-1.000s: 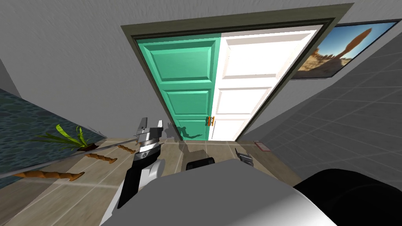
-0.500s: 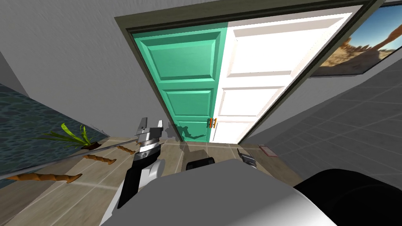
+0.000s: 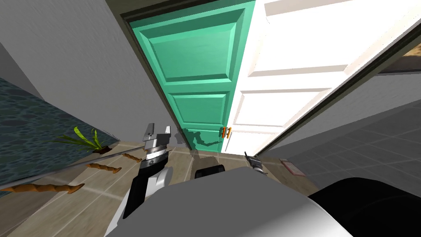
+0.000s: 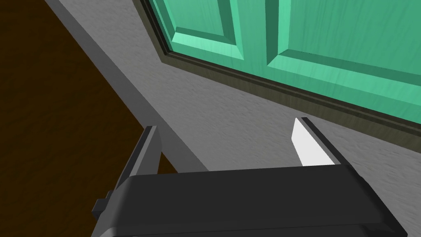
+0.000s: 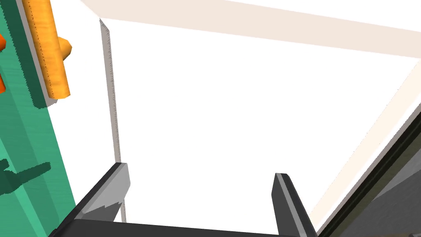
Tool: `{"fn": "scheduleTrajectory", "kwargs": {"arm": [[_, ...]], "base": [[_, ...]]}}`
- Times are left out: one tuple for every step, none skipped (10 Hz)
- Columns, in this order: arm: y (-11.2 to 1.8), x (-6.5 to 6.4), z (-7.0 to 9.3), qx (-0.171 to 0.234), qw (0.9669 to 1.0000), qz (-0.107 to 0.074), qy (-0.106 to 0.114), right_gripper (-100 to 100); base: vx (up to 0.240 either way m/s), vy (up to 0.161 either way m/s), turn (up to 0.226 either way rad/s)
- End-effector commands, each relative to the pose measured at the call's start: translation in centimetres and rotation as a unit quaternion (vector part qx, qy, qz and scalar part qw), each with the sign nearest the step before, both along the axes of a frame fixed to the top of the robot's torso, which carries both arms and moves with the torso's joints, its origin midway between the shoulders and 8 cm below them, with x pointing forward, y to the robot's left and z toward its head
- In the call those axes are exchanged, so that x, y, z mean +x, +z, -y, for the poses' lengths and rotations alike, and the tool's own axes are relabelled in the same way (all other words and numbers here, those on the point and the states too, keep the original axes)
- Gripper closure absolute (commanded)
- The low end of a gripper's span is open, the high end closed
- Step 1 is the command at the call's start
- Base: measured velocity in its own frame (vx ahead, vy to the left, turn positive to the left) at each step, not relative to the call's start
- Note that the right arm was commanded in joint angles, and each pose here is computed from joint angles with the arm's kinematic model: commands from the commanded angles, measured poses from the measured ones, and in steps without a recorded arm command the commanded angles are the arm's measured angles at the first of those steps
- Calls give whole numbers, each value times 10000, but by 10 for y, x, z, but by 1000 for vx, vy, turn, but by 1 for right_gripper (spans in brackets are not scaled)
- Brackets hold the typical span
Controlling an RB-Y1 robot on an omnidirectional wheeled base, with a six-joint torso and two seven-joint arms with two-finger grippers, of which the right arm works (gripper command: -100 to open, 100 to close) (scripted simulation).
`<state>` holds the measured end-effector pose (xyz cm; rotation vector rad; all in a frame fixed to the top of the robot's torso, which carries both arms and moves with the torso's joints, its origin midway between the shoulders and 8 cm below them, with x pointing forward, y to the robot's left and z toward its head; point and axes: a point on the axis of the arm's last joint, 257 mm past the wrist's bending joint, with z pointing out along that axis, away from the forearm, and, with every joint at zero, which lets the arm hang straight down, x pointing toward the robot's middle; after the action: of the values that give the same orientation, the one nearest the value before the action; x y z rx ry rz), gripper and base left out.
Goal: Pull the door open
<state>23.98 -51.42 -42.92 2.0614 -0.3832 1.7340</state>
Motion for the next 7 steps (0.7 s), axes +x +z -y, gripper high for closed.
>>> {"fn": "scheduleTrajectory", "kwargs": {"arm": [[4,17,-10,49,9998,145,104,-100],[7,27,-16,78,9996,224,166,-100],[12,41,-26,120,9990,344,260,-100],[15,51,-33,148,9985,424,323,-100],[19,60,-40,176,9978,507,389,-100],[23,70,-48,207,9969,596,461,-100],[30,85,-60,252,9954,729,569,-100]], "base": [[164,-37,141],[190,-33,120],[192,-54,99],[178,-33,140],[200,2,106],[204,18,103],[237,-1,171]]}}
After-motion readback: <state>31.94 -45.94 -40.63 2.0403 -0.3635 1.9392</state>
